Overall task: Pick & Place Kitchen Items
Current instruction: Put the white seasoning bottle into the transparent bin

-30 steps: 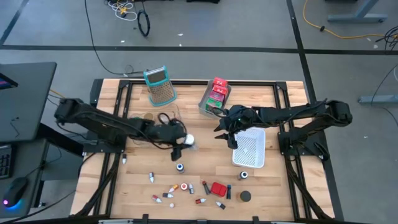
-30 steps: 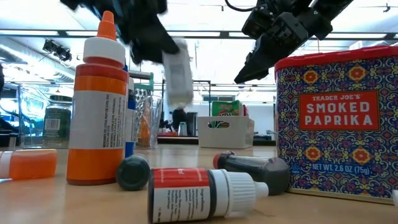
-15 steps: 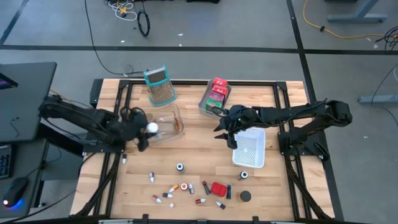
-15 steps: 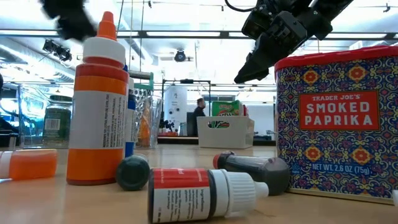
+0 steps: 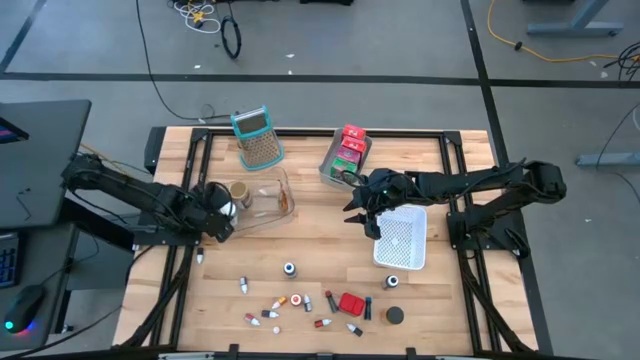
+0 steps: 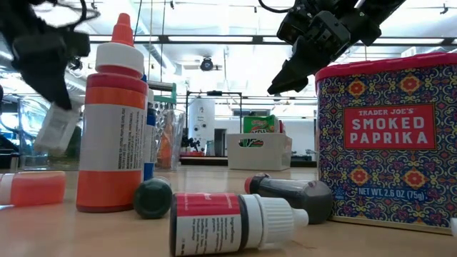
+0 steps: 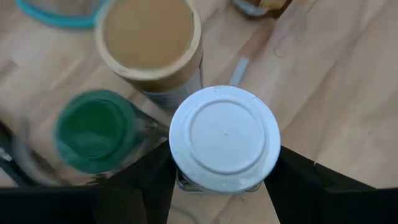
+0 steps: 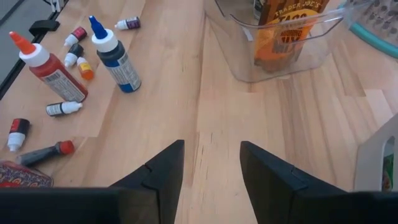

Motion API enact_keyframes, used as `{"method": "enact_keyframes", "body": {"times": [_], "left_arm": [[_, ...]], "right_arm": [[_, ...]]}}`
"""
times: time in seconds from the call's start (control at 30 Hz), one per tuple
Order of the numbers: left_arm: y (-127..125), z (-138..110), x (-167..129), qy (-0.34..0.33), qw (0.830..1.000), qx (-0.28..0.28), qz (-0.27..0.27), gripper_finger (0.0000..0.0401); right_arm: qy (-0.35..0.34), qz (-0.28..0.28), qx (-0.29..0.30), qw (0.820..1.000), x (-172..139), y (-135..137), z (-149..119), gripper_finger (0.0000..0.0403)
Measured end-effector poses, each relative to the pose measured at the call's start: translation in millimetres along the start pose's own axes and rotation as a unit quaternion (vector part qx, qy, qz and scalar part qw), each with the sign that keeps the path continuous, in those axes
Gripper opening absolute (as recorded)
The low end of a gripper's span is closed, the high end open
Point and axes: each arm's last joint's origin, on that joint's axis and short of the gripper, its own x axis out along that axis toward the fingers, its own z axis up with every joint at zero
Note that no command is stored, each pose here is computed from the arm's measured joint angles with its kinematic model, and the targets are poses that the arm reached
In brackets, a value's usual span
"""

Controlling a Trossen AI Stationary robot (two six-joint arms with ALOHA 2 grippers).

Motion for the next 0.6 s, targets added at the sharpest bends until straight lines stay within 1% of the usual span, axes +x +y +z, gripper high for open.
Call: {"method": "enact_keyframes", "body": {"times": [0.17,0.33,0.6], "left_arm": [[-1.2,-9.1,15.8,0.0,1.0,-0.003,-0.007,0.0224],[-2.0,-10.9,19.0,0.004,1.0,0.008,-0.012,0.0224],[-3.3,-11.4,19.9,0.013,0.999,0.03,-0.022,0.0266]], "right_arm": [[-0.001,0.0,0.0,1.0,0.0,0.0,0.2,0.0165],[-0.002,0.0,0.0,1.0,0.0,0.0,0.4,0.0165],[-0.003,0.0,0.002,1.0,0.0,0.0,0.6,0.0165]]}}
